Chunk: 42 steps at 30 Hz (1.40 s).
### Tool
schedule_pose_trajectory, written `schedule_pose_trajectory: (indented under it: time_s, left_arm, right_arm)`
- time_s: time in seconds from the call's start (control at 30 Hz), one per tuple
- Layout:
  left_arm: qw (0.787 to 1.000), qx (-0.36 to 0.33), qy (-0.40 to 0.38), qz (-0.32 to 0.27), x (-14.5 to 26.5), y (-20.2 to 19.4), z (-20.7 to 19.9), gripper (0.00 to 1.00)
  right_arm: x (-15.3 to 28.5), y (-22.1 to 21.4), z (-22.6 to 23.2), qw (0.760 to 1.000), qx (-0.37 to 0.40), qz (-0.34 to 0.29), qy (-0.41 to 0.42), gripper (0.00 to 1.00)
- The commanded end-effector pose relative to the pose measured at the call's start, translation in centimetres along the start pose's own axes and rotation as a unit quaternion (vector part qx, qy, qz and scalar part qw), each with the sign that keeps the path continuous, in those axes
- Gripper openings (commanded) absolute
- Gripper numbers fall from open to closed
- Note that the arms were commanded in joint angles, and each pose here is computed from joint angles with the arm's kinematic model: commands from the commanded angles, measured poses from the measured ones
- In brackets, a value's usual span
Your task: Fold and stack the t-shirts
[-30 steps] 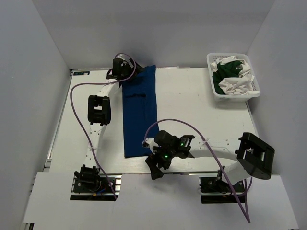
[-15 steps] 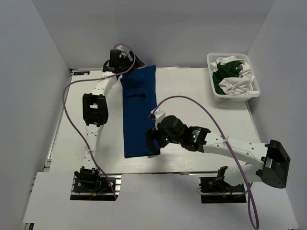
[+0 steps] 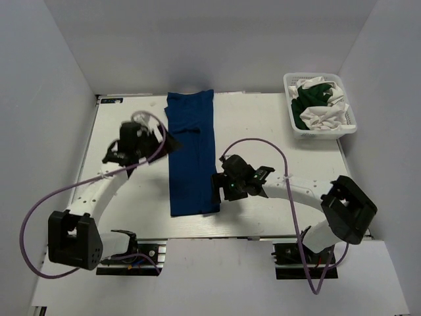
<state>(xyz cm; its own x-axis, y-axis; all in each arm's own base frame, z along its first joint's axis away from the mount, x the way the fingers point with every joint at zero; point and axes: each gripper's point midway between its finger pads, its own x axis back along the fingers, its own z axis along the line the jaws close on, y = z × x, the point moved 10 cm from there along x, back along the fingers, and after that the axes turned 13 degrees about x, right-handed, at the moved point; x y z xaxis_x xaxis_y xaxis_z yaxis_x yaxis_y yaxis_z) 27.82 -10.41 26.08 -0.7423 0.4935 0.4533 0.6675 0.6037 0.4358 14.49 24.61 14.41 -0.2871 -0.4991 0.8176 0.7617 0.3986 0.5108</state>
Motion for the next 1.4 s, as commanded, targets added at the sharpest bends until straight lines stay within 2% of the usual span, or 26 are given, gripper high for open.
schedule_pose_trajectory:
  time_s: [0.0, 0.07, 0.1, 0.2, 0.27, 0.37, 0.47, 0.77, 0.87, 0.9, 0.97, 1.0, 1.07, 1.1, 1.17, 1.2, 1.3, 1.37]
  left_arm:
    - [0.990, 0.069, 0.075, 0.098, 0.6, -6.0, 5.2, 1.00]
    - [0.984, 0.077, 0.092, 0.133, 2.1, -8.3, 6.5, 1.00]
    - [0.986, 0.065, 0.081, 0.130, 3.5, -8.8, 6.1, 1.00]
    - [0.980, 0.073, 0.123, 0.141, 5.4, -11.7, 8.9, 1.00]
    - [0.981, 0.077, 0.097, 0.151, 6.4, -12.7, 9.2, 1.00]
    - [0.970, 0.082, 0.117, 0.198, 6.9, -15.1, 11.1, 1.00]
    - [0.965, 0.086, 0.120, 0.219, 7.0, -15.8, 11.5, 1.00]
    - [0.937, 0.107, 0.208, 0.261, 5.5, -18.4, 15.0, 1.00]
    - [0.934, 0.101, 0.227, 0.258, 5.1, -18.6, 15.4, 0.91]
    - [0.932, 0.105, 0.235, 0.256, 4.9, -18.6, 15.6, 0.82]
    - [0.933, 0.100, 0.243, 0.247, 4.6, -18.3, 15.6, 0.72]
    - [0.933, 0.094, 0.249, 0.243, 4.6, -18.4, 15.7, 0.61]
    - [0.932, 0.088, 0.265, 0.231, 4.5, -18.2, 15.9, 0.51]
    - [0.930, 0.090, 0.274, 0.227, 4.4, -18.2, 16.0, 0.42]
    - [0.930, 0.087, 0.280, 0.220, 4.2, -17.9, 16.0, 0.31]
    - [0.930, 0.087, 0.281, 0.220, 4.0, -17.9, 16.1, 0.18]
    - [0.933, 0.083, 0.277, 0.212, 3.4, -17.4, 15.8, 0.00]
    - [0.938, 0.081, 0.268, 0.206, 2.8, -16.9, 15.2, 0.00]
  right_arm:
    - [-0.9, -0.5, 0.8, 0.994, -0.006, 0.032, 0.103, 0.87]
    - [-1.5, -0.7, 0.5, 0.991, -0.011, 0.042, 0.123, 0.87]
    - [-1.7, -1.0, 0.7, 0.988, -0.012, 0.055, 0.141, 0.88]
    - [-2.2, -1.6, 0.4, 0.987, -0.021, 0.065, 0.148, 0.88]
    - [-2.4, -1.9, 0.2, 0.986, -0.031, 0.065, 0.151, 0.88]
    - [-2.4, -2.2, -0.2, 0.987, -0.043, 0.062, 0.144, 0.83]
    - [-2.7, -2.3, -0.4, 0.986, -0.054, 0.063, 0.147, 0.82]
    - [-3.7, -2.9, -1.6, 0.984, -0.104, 0.071, 0.123, 0.73]
    - [-4.1, -3.2, -1.8, 0.983, -0.111, 0.079, 0.121, 0.71]
    - [-4.2, -3.1, -1.9, 0.984, -0.111, 0.077, 0.121, 0.66]
    - [-4.6, -3.3, -2.1, 0.982, -0.118, 0.083, 0.123, 0.62]
    - [-4.9, -3.4, -2.1, 0.982, -0.119, 0.086, 0.122, 0.55]
    - [-5.3, -3.6, -2.3, 0.980, -0.126, 0.096, 0.118, 0.47]
    - [-5.3, -3.6, -2.3, 0.980, -0.127, 0.096, 0.117, 0.29]
    - [-5.5, -3.3, -2.3, 0.981, -0.126, 0.092, 0.112, 0.16]
    - [-5.6, -3.4, -2.4, 0.981, -0.125, 0.096, 0.110, 0.06]
    - [-5.4, -3.1, -2.3, 0.984, -0.117, 0.088, 0.106, 0.00]
    - [-5.1, -2.8, -2.4, 0.985, -0.114, 0.078, 0.099, 0.00]
